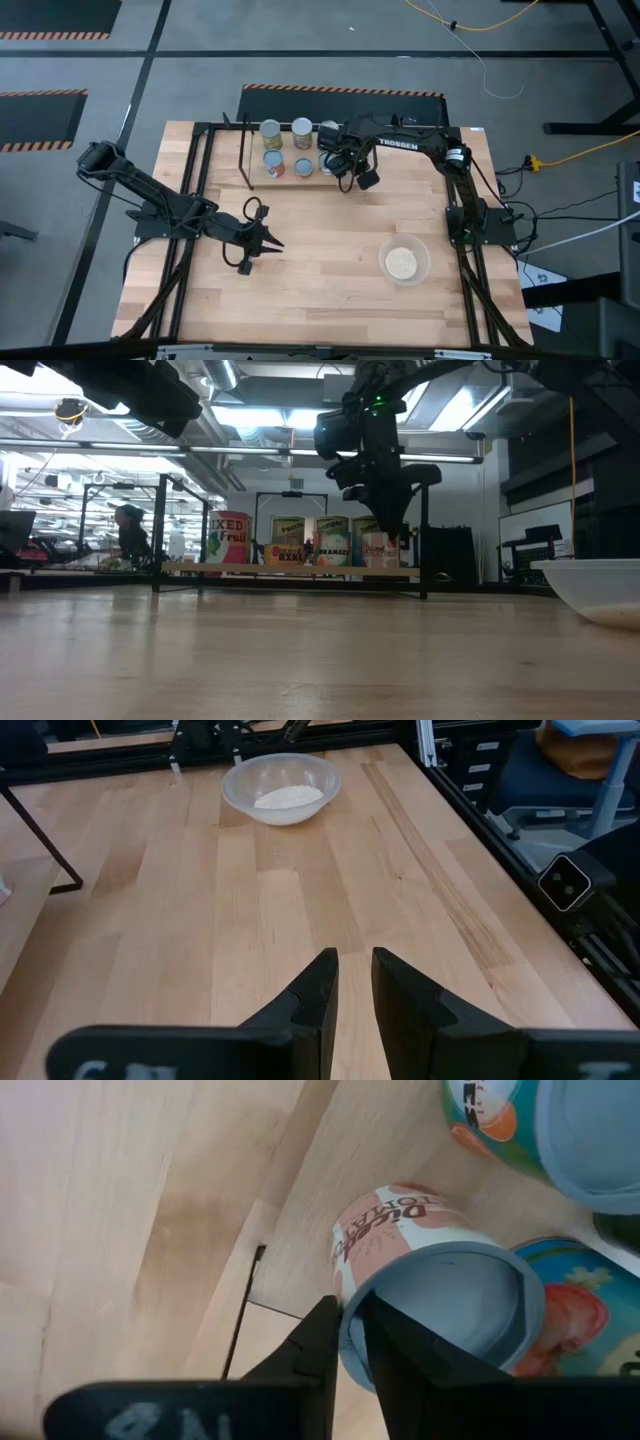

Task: Pick and place cans onto a shelf
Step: Put the canned diced tomatoes on the shelf, then return to Home Position

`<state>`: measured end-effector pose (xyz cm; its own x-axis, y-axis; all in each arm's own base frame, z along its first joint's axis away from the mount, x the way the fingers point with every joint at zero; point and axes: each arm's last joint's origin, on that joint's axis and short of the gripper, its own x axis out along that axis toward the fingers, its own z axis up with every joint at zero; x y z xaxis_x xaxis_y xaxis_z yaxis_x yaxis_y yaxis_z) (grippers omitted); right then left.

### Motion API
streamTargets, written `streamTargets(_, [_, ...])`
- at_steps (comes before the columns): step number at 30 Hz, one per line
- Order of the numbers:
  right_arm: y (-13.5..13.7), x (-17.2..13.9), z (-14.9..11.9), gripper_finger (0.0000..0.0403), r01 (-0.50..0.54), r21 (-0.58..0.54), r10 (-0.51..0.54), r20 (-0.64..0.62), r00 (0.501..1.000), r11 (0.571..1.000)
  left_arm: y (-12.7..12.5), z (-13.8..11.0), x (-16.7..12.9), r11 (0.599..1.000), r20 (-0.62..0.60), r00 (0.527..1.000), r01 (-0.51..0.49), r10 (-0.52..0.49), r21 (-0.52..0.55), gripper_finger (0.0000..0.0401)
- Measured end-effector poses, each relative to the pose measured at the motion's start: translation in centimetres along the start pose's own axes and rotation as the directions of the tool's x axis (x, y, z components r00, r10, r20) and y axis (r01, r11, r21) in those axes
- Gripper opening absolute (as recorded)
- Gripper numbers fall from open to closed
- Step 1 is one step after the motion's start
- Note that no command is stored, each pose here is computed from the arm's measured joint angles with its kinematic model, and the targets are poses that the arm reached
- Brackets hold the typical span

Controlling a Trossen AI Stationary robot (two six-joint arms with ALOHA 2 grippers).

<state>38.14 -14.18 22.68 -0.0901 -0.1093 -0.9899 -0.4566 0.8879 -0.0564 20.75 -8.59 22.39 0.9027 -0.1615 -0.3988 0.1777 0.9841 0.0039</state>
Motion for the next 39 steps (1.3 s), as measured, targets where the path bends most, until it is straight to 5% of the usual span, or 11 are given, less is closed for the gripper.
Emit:
streamTargets(17, [0.0,-4.3,0.3,0.0059,0.044,0.015,-0.045,0.051,0.998,0.999,0.0,0.0,0.0,1.000,0.000,1.000,0.000,0.000,-0.003,0.0059])
streamTargets(26, [2.9,-9.9,2.1,0.0059,0.041,0.099,-0.060,0.190,0.980,0.994,0.9,1.0,0.1,0.994,0.098,0.990,-0.098,0.102,-0.041,0.0059])
streamTargets(33, [6.6,-14.3,3.1,0.0059,0.124,0.049,-0.133,0.309,0.942,0.991,2.9,3.1,-0.5,0.969,0.283,0.929,-0.246,0.238,-0.006,0.0059])
streamTargets(39, [10.3,-18.0,1.4,0.0059,0.121,0.141,-0.167,0.387,0.907,0.983,4.6,5.0,-3.1,0.948,0.391,0.874,-0.317,0.290,0.006,0.0059])
